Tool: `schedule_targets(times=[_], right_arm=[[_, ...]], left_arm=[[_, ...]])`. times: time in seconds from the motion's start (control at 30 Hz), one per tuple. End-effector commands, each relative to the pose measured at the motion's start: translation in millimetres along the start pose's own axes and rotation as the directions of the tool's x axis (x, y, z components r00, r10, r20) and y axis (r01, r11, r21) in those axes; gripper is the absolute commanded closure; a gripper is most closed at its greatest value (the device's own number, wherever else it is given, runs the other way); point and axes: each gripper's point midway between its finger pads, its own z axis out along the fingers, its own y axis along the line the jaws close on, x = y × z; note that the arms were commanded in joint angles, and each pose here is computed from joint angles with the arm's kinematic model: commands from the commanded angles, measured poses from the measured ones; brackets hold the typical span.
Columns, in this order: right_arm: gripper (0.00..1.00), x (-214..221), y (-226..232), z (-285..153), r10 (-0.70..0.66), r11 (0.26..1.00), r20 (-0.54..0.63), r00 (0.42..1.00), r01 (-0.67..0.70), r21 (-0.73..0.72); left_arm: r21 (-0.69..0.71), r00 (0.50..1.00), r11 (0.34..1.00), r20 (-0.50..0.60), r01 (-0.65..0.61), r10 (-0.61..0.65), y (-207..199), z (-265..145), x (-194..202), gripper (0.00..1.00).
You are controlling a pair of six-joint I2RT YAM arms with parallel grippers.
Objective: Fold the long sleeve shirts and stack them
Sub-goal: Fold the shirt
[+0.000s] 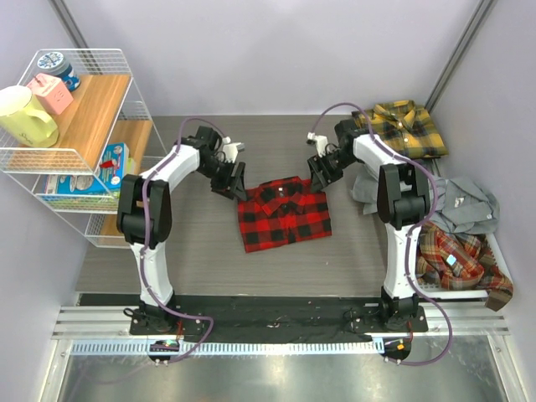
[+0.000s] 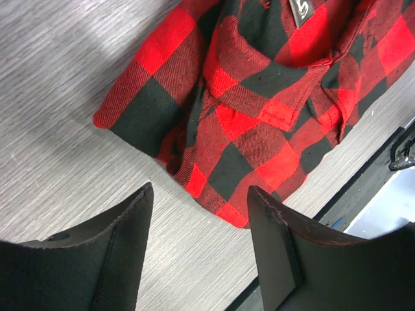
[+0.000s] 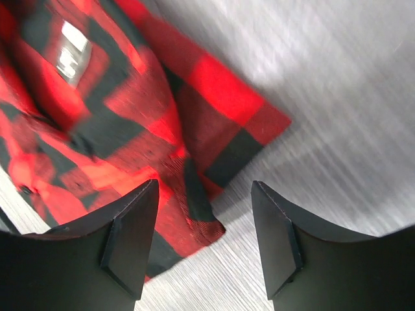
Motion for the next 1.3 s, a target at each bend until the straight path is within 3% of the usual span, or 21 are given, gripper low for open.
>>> schedule_targets(times=[0.0, 0.1, 0.33, 0.37, 0.5, 0.53, 0.6, 0.77, 0.97, 1.27], right_arm=[[0.36, 10, -2, -8, -0.058, 0.998, -0.060, 0.997, 0.058, 0.000], [0.38, 13, -1, -4, -0.072, 0.997, -0.064, 0.995, 0.071, -0.011], [0.56, 10, 1, -3, -0.096, 0.994, -0.070, 0.993, 0.092, -0.062], [0.62, 12, 4, -4, -0.092, 0.993, -0.078, 0.993, 0.086, -0.076], [0.86, -4, 12, -14, -0.119, 0.990, -0.038, 0.992, 0.115, -0.086], [0.92, -8, 14, -19, -0.129, 0.989, -0.026, 0.991, 0.127, -0.082], [0.99, -20, 18, -30, -0.155, 0.986, 0.012, 0.988, 0.155, -0.067], [0.99, -44, 20, -44, -0.210, 0.977, 0.093, 0.973, 0.212, -0.018], [0.99, -53, -4, -26, -0.220, 0.975, 0.110, 0.969, 0.215, 0.058], [0.97, -44, -45, 15, -0.113, 0.983, 0.098, 0.989, 0.098, 0.154]], left_arm=[[0.015, 1.000, 1.000, -0.021, 0.017, -0.017, 2, 4, 5, 0.40], [0.029, 0.999, 0.999, -0.026, 0.035, -0.034, 4, 11, 5, 0.43], [0.067, 0.998, 0.996, -0.038, 0.060, -0.058, 4, 21, 6, 0.56], [0.067, 0.997, 0.996, -0.041, 0.064, -0.062, 5, 22, 6, 0.59], [0.069, 0.999, 0.996, -0.024, 0.047, -0.045, 1, 16, 3, 0.85], [0.065, 0.999, 0.997, -0.016, 0.045, -0.044, 2, 13, 2, 0.95], [0.057, 0.999, 0.998, 0.006, 0.035, -0.036, -1, 4, 1, 1.00], [0.042, 0.999, 0.999, 0.029, 0.017, -0.019, -1, -10, 3, 1.00], [-0.090, 0.999, 0.995, 0.026, 0.040, -0.038, 33, -3, 2, 1.00], [-0.271, 0.998, 0.962, -0.036, 0.039, -0.051, 92, 19, -5, 1.00]])
